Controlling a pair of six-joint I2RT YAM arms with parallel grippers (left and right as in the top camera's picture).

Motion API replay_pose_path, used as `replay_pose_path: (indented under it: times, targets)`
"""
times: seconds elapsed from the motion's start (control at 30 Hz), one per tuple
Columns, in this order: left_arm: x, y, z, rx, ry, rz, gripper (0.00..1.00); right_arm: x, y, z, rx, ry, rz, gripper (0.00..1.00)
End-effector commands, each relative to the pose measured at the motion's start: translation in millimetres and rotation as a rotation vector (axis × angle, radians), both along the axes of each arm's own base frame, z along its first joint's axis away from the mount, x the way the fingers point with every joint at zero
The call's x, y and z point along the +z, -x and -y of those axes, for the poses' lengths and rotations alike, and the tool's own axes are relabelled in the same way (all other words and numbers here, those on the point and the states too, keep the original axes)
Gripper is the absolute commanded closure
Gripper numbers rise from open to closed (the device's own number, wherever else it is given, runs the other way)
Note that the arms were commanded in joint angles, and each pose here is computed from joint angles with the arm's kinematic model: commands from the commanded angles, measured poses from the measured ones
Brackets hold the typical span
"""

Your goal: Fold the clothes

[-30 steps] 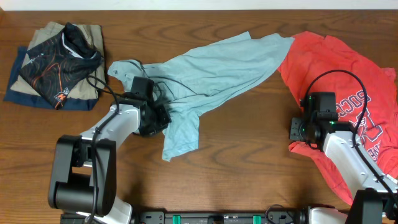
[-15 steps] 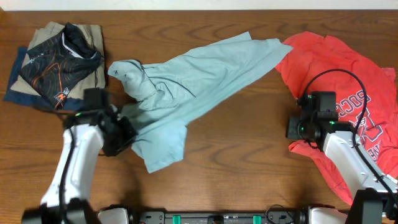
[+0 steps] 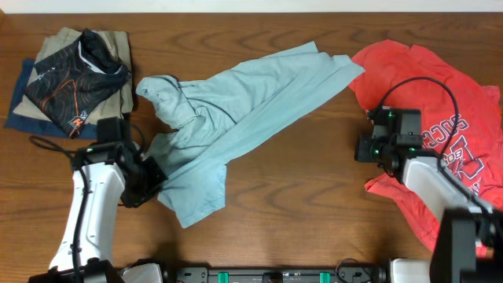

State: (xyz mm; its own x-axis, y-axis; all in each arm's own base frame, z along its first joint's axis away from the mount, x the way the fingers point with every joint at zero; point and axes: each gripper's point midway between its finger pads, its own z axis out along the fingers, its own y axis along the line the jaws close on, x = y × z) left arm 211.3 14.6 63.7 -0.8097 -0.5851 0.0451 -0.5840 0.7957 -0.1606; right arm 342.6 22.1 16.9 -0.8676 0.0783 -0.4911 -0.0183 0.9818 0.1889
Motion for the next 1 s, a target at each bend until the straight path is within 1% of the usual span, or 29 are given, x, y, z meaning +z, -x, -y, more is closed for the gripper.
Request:
replay_pose_path:
  times: [0.0, 0.23, 0.33, 0.47, 0.5, 0.53, 0.6, 0.73, 0.77, 0.87, 0.9, 0.97]
  targets:
    - [0.4, 3.5, -16.3, 0.052, -0.036, -0.011, 0.94, -17.8, -5.4, 6.8, 0.003, 0.029, -0.009, 0.99]
    - [0.5, 0.8, -27.1, 0.099, -0.039, 0.006, 0.94, -44.8, -32.0, 28.6, -0.062, 0.118, 0.051, 0.99]
    - [1.1, -2.6, -25.0, 0.098, -0.025, 0.02, 0.94, -51.7, -35.7, 62.9, -0.189, 0.206, 0.056, 0.99]
    - [1.2, -6.6, -25.8, 0.097, -0.029, 0.037, 0.94, -47.9, -23.2, 132.6, -0.441, 0.347, 0.038, 0.99]
    - [1.3, -7.3, -26.1, 0.098, -0.03, 0.04, 0.94, -45.9, -17.2, 152.1, -0.503, 0.379, 0.031, 0.99]
    - [1.3, -7.7, -26.2, 0.098, -0.03, 0.041, 0.94, -43.8, -10.3, 171.5, -0.561, 0.406, 0.023, 0.96]
    - [1.4, -8.3, -26.4, 0.097, -0.031, 0.044, 0.94, -40.7, 4.8, 206.3, -0.675, 0.432, 0.006, 0.96]
    - [1.5, -9.8, -26.8, 0.097, -0.032, 0.05, 0.94, -42.6, 41.6, 259.5, -0.983, 0.318, -0.023, 0.94]
    - [1.5, -9.9, -26.9, 0.098, -0.033, 0.05, 0.94, -43.1, 47.2, 269.1, -1.026, 0.275, -0.018, 0.94]
    - [1.5, -10.1, -26.9, 0.097, -0.033, 0.051, 0.94, -40.0, 45.1, 284.0, -1.043, 0.128, 0.023, 0.93]
    - [1.5, -10.2, -27.0, 0.097, -0.033, 0.052, 0.94, -37.3, 40.1, 285.0, -1.031, 0.074, 0.043, 0.92]
    - [1.7, -11.6, -27.4, 0.098, -0.034, 0.057, 0.94, -26.1, 19.1, 278.0, -0.952, -0.074, 0.109, 0.91]
